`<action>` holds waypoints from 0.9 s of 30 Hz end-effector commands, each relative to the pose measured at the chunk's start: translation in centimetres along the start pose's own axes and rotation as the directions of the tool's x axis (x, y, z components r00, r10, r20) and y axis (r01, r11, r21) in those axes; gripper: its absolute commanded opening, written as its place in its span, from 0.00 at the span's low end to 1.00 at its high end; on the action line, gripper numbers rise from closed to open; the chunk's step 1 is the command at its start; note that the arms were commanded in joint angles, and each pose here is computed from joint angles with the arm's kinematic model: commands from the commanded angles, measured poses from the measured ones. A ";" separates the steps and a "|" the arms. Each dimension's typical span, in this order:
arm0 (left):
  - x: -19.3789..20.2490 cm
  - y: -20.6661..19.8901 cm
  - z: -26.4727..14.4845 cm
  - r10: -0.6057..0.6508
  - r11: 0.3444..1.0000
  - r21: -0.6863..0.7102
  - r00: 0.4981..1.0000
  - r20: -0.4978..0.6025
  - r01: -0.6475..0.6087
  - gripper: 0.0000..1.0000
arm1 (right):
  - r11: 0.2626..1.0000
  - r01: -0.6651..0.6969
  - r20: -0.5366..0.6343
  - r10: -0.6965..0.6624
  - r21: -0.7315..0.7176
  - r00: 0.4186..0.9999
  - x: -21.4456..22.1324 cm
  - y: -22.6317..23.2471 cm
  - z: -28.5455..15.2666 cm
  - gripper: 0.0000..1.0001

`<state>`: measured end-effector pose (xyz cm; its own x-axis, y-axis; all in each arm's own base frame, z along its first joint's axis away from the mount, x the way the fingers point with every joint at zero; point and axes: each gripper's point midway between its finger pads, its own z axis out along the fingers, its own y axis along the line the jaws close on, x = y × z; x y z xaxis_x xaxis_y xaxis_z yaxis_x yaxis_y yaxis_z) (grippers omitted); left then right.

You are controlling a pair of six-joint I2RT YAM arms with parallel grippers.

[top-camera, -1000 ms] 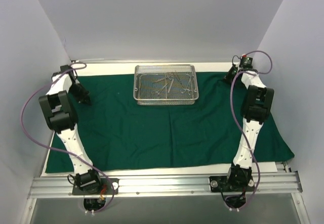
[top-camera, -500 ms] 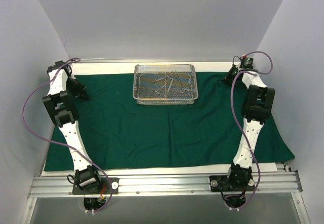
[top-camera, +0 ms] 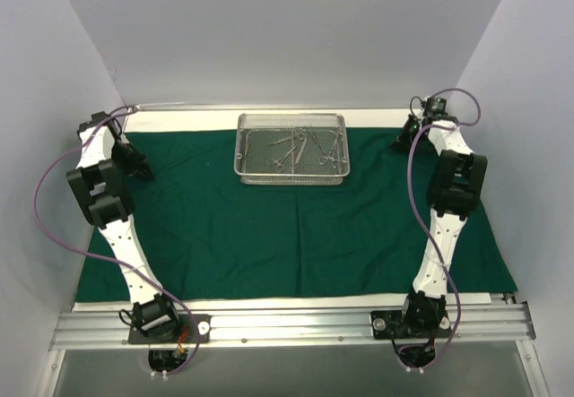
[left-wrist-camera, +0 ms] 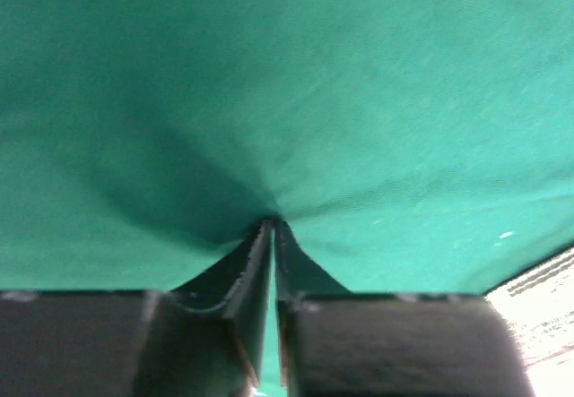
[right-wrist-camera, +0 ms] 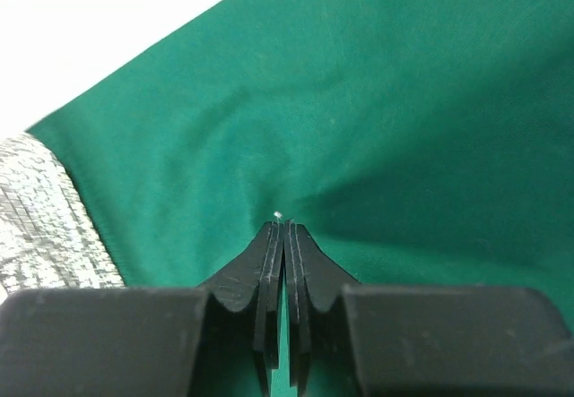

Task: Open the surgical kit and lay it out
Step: Smooth out the surgical kit at the center of the board.

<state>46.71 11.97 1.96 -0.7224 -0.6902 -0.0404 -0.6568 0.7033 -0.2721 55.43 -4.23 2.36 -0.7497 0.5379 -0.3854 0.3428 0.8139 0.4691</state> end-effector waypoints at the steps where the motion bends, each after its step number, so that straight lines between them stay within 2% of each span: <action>1: -2.7 1.5 -3.7 0.006 0.999 -0.044 0.981 0.196 0.003 0.20 | 1.000 -0.013 0.042 0.014 -0.023 0.999 -2.6 1.3 -3.1 0.04; 2: -2.9 1.3 -4.6 0.005 0.999 -0.037 0.974 0.227 0.004 0.23 | 0.999 -0.020 0.051 0.022 -0.034 0.998 -2.8 1.8 -3.8 0.05; 3: -3.1 0.4 -7.0 0.014 1.000 -0.023 0.959 0.284 -0.008 0.32 | 0.999 -0.026 0.041 0.028 -0.045 0.999 -2.4 2.1 -4.0 0.06; 4: -2.6 0.7 -7.6 0.011 0.999 -0.041 0.956 0.294 0.000 0.35 | 0.998 -0.030 0.034 0.032 -0.053 0.999 -2.2 2.3 -4.3 0.08; 5: -2.4 0.0 -9.7 0.016 1.000 -0.024 0.944 0.331 -0.009 0.37 | 0.998 -0.027 0.051 0.030 -0.059 0.998 -2.5 2.8 -5.5 0.09; 7: -0.7 0.3 -9.9 0.009 0.999 -0.032 0.949 0.315 0.001 0.37 | 0.998 -0.043 0.033 0.045 -0.045 0.998 -1.5 2.5 -6.5 0.13; 8: 0.0 0.1 -11.3 0.005 1.000 -0.013 0.943 0.332 -0.001 0.37 | 0.997 -0.061 0.053 0.063 -0.048 0.997 -1.6 2.9 -8.2 0.14; 9: 0.9 0.2 -11.5 0.001 1.000 -0.009 0.948 0.318 0.002 0.36 | 0.993 -0.112 0.003 0.112 -0.026 0.994 0.8 1.6 -8.1 0.14; 10: 2.6 1.2 -10.6 -0.018 0.999 -0.026 0.962 0.272 0.026 0.33 | 0.991 -0.129 0.015 0.130 -0.047 0.991 1.3 2.3 -9.8 0.14; 12: 4.4 1.8 -11.3 -0.021 0.999 -0.025 0.966 0.258 0.028 0.28 | 0.979 -0.180 -0.037 0.178 -0.090 0.983 4.1 2.8 -10.5 0.13; 13: 5.3 2.3 -11.3 -0.032 0.999 -0.030 0.970 0.241 0.041 0.20 | 0.978 -0.188 -0.057 0.183 -0.094 0.981 6.4 2.7 -11.1 0.12; 14: 7.0 2.8 -10.9 -0.038 0.999 -0.021 0.977 0.211 0.043 0.16 | 0.978 -0.189 -0.066 0.183 -0.093 0.981 7.3 2.6 -11.4 0.10; 16: 8.4 3.7 -10.6 -0.052 0.998 -0.030 0.980 0.191 0.059 0.03 | 0.983 -0.173 -0.073 0.169 -0.062 0.983 9.5 1.8 -12.5 0.01; 21: 11.5 5.2 -10.2 -0.073 0.995 -0.058 0.987 0.142 0.082 0.02 | 0.988 -0.148 -0.104 0.152 0.041 0.983 12.9 -0.1 -14.1 0.00; 27: 14.4 8.0 -9.2 -0.141 0.974 -0.162 0.985 0.098 0.156 0.02 | 0.955 -0.096 -0.146 0.141 0.281 0.979 17.0 -4.9 -16.6 0.00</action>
<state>30.20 8.58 6.84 -0.6392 -0.7669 -0.0574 -0.7550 0.6400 -0.1431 35.75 -1.29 7.01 -0.7478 0.6281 -0.2154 0.5127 0.7523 0.4138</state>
